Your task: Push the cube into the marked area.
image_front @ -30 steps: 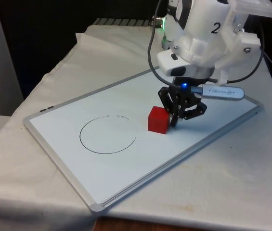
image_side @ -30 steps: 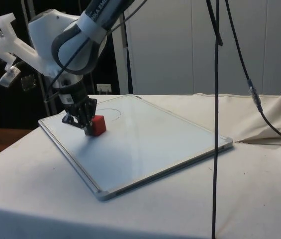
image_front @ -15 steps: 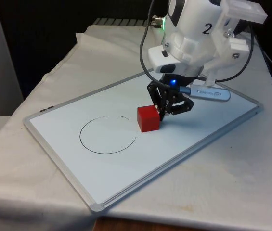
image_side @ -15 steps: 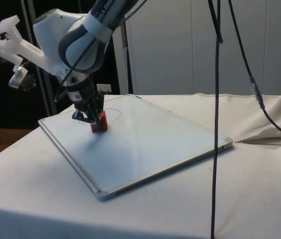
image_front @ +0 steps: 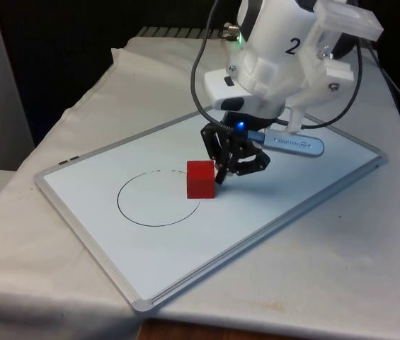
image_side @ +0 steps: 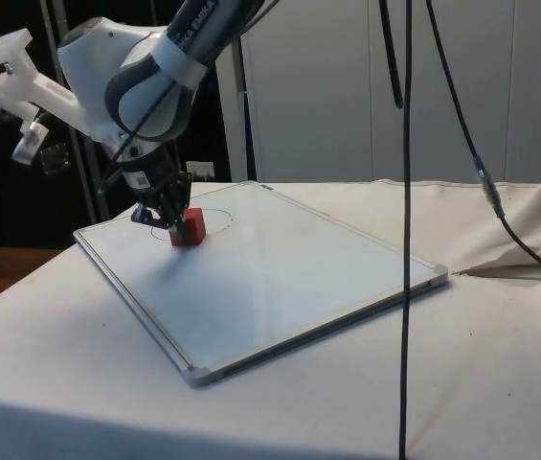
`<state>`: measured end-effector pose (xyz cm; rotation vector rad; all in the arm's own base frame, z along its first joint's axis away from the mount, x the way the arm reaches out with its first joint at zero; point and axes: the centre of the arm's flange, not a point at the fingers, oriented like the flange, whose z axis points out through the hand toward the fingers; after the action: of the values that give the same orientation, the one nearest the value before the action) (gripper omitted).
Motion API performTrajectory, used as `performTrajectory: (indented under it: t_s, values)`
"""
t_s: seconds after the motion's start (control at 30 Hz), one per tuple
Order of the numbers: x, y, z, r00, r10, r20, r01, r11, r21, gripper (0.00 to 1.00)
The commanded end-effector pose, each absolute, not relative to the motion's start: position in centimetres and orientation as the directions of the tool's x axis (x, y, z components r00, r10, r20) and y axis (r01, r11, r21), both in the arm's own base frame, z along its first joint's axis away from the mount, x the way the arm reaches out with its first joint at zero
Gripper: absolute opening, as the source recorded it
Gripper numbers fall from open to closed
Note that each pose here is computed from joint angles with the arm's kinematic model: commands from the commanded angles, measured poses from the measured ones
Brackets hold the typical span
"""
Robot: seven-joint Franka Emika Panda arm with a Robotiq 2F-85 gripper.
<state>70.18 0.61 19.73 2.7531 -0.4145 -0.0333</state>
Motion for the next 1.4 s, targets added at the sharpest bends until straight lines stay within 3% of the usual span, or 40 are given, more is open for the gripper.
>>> performTrajectory:
  t_s: [0.0, 0.97, 1.37]
  values:
    - [70.4, 0.5, 19.7, 0.955, -0.295, 0.024, -0.285, -0.893, 0.348, 0.0]
    - [71.4, -3.7, 19.8, 0.935, -0.351, 0.046, -0.334, -0.832, 0.443, 0.0]
    - [72.6, -2.5, 20.2, 0.94, -0.332, 0.072, -0.329, -0.836, 0.44, 0.0]
